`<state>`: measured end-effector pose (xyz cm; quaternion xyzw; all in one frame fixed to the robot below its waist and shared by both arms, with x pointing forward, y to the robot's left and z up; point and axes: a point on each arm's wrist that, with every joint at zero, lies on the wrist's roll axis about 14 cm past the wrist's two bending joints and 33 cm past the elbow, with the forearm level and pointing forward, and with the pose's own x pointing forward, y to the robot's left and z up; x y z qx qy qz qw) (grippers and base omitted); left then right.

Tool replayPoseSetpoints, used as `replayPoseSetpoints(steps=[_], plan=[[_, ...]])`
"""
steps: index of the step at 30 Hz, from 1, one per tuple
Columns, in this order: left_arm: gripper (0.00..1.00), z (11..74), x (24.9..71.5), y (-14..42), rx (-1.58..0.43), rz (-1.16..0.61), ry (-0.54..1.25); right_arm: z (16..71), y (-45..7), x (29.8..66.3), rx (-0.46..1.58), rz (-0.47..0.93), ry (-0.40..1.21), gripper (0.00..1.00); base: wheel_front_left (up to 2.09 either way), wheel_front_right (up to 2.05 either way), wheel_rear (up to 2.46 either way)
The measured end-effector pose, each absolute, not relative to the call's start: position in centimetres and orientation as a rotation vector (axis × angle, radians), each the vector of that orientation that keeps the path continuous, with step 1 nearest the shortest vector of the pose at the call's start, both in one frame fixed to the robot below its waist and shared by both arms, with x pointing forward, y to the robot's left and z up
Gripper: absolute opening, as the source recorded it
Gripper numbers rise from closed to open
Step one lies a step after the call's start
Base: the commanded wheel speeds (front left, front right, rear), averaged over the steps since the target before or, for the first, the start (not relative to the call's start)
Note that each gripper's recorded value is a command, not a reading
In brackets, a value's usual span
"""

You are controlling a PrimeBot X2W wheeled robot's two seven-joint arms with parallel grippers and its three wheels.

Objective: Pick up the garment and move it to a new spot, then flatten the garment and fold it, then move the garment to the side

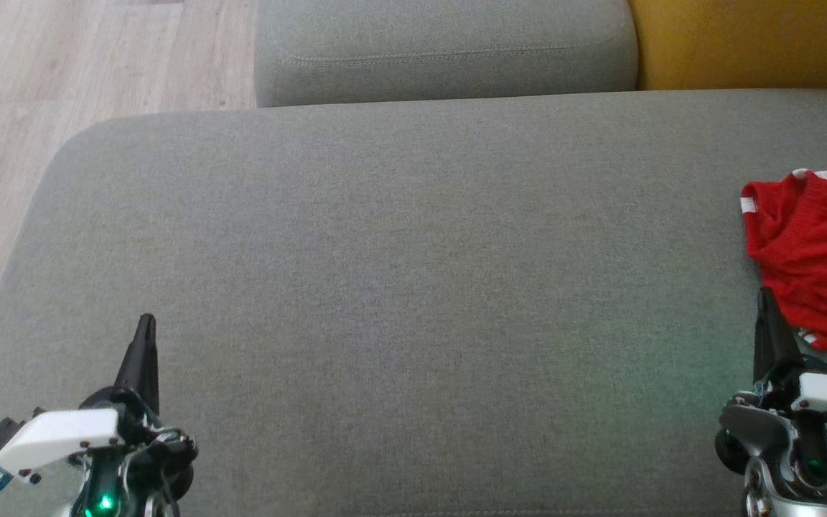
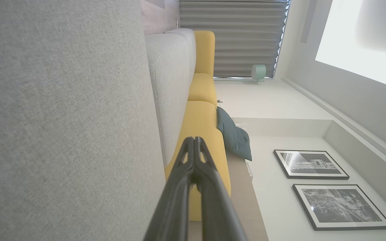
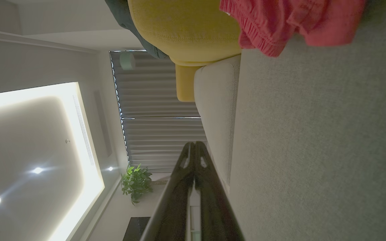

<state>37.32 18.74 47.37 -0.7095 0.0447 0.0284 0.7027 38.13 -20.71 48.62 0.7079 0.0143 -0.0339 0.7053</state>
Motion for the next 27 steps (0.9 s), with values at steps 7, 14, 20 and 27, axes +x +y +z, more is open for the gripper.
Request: replayPoseSetpoints(steps=[7, 14, 20, 27], plan=[[0.0, 47.38, 37.33, 18.74, -1.579, 0.063, 0.099, 48.62, -20.71, 38.13, 1.574, -0.075, 0.032, 0.0, 0.0, 0.0, 0.0], [0.0, 47.38, 37.33, 18.74, -1.579, 0.063, 0.099, 48.62, -20.71, 38.13, 1.574, -0.075, 0.032, 0.0, 0.0, 0.0, 0.0], [0.0, 47.38, 37.33, 18.74, -1.579, 0.063, 0.099, 48.62, -20.71, 38.13, 1.574, -0.075, 0.032, 0.0, 0.0, 0.0, 0.0], [0.0, 47.39, 37.33, 18.75, -1.579, 0.063, 0.099, 48.63, -20.71, 38.13, 1.574, -0.075, 0.032, 0.0, 0.0, 0.0, 0.0]])
